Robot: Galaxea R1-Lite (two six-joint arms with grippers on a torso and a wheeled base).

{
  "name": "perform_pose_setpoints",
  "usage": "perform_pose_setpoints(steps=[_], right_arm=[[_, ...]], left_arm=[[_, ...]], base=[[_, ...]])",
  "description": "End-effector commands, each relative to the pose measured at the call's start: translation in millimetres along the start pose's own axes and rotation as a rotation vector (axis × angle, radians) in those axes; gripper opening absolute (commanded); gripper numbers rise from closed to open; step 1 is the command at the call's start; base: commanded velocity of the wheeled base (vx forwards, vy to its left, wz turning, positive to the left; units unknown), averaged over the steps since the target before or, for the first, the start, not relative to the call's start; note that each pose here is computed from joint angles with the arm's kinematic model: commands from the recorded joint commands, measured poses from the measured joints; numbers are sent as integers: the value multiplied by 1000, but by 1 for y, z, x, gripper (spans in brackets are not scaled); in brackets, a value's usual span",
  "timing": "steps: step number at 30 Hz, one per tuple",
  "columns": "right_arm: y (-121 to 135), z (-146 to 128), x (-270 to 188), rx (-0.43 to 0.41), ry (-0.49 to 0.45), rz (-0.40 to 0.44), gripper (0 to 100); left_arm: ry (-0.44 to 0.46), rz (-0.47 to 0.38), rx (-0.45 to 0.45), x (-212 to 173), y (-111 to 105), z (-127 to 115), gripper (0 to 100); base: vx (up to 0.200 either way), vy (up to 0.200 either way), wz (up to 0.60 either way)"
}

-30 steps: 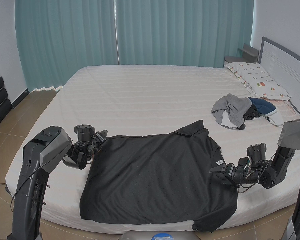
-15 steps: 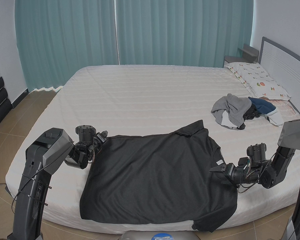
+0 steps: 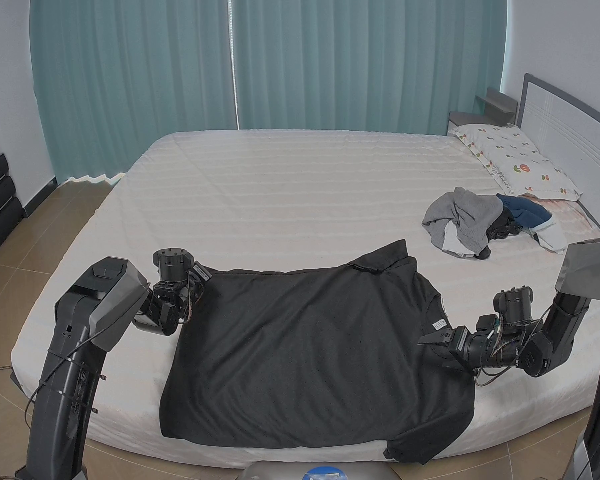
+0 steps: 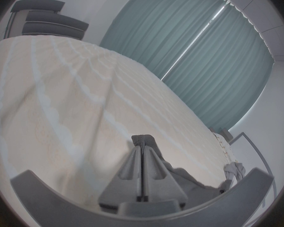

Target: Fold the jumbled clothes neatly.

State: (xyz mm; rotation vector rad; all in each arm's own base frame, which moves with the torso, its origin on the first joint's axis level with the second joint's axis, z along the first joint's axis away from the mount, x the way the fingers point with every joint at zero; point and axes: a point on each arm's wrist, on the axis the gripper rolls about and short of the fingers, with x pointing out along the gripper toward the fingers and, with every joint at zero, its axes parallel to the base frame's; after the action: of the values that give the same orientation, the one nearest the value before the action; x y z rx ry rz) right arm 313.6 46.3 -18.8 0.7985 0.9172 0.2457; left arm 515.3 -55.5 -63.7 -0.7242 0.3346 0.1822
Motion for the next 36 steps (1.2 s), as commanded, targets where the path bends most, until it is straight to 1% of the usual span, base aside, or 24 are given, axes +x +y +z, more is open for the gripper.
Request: perform_pose_setpoints(steps=[1, 5, 10, 21, 22, 23, 24, 29, 31, 32, 36], right_arm=[[0, 0, 0, 0, 1, 0, 100], [0, 0, 0, -1, 0, 1, 100], [0, 0, 0, 0, 1, 0, 100], [0, 0, 0, -1, 0, 1, 100], [0, 0, 1, 0, 1, 0, 100], [0, 0, 1, 0, 1, 0, 100], [0, 0, 1, 0, 1, 0, 100], [0, 0, 1, 0, 1, 0, 100], [0, 0, 1, 0, 1, 0, 100], [0, 0, 1, 0, 1, 0, 100], [0, 0, 1, 1, 1, 0, 100]], left_arm=[[-91, 3, -16, 10, -2, 7, 0], [-163, 14, -27, 17, -3, 12, 0], [-193, 16, -32, 22, -3, 13, 0], [-203, 33, 4, 26, 2, 10, 0], [-229, 41, 2, 28, 1, 12, 0], [-233, 43, 1, 29, 3, 11, 0], [-233, 41, 3, 30, 2, 10, 0], [-205, 83, 27, 27, 9, 4, 0], [-203, 83, 30, 27, 9, 4, 0], [-200, 84, 30, 27, 9, 3, 100], [-203, 79, 31, 25, 7, 4, 100]], base=[[0, 0, 0], [0, 0, 0], [0, 0, 0], [0, 0, 0], [0, 0, 0], [0, 0, 0], [0, 0, 0], [0, 0, 0], [0, 0, 0], [0, 0, 0], [0, 0, 0]])
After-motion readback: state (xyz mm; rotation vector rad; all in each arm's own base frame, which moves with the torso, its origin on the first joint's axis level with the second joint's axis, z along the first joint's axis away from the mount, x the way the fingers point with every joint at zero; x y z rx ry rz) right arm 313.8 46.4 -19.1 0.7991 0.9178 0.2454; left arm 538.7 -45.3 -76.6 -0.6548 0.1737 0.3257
